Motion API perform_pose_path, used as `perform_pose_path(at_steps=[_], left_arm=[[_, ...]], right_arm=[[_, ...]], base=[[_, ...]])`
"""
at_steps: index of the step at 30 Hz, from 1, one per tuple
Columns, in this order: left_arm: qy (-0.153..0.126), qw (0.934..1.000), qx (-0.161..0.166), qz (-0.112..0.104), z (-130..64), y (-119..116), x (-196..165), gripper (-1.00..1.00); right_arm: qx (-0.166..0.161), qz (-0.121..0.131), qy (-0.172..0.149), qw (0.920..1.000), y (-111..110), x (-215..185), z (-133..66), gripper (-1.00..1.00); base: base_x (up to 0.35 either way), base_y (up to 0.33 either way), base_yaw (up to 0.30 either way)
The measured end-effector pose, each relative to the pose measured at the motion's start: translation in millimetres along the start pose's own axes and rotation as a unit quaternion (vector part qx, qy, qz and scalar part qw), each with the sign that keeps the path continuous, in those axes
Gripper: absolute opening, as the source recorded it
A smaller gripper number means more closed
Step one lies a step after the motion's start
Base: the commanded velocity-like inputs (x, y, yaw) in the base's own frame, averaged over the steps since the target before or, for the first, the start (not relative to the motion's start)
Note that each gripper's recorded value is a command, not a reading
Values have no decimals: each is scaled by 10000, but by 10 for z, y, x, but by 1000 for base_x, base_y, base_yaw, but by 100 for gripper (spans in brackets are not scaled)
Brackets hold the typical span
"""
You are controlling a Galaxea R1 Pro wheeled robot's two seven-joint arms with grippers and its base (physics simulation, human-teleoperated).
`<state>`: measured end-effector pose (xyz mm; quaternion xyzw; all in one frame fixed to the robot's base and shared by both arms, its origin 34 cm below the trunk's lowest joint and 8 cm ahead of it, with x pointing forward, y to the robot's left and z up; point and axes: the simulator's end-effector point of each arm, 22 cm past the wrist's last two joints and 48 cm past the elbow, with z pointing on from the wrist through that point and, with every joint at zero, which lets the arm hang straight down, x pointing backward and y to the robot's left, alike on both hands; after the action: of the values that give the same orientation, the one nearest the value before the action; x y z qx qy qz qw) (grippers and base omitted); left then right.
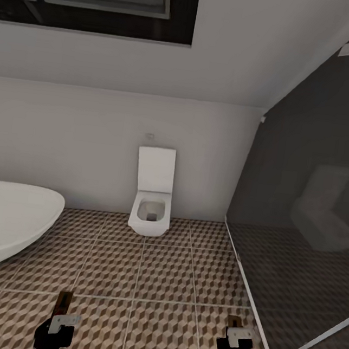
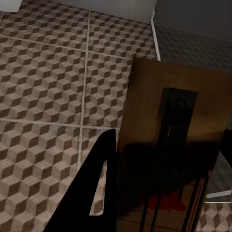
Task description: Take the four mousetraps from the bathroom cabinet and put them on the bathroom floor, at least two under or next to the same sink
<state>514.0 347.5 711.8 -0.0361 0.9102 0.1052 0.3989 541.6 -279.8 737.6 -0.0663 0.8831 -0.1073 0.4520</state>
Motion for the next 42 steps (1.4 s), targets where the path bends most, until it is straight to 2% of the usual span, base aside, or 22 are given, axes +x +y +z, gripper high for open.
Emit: perform_pose_path(at_steps=[25, 42], left_arm=[[1, 10000, 1, 0, 1, -1, 1, -100], [2, 10000, -1, 1, 4, 0, -1, -100]], right_arm=[[0, 0, -2, 10000, 0, -2, 2, -100], [-1, 0, -2, 10000, 1, -2, 3, -100]], base=[[185, 0, 0], [19, 0, 68]])
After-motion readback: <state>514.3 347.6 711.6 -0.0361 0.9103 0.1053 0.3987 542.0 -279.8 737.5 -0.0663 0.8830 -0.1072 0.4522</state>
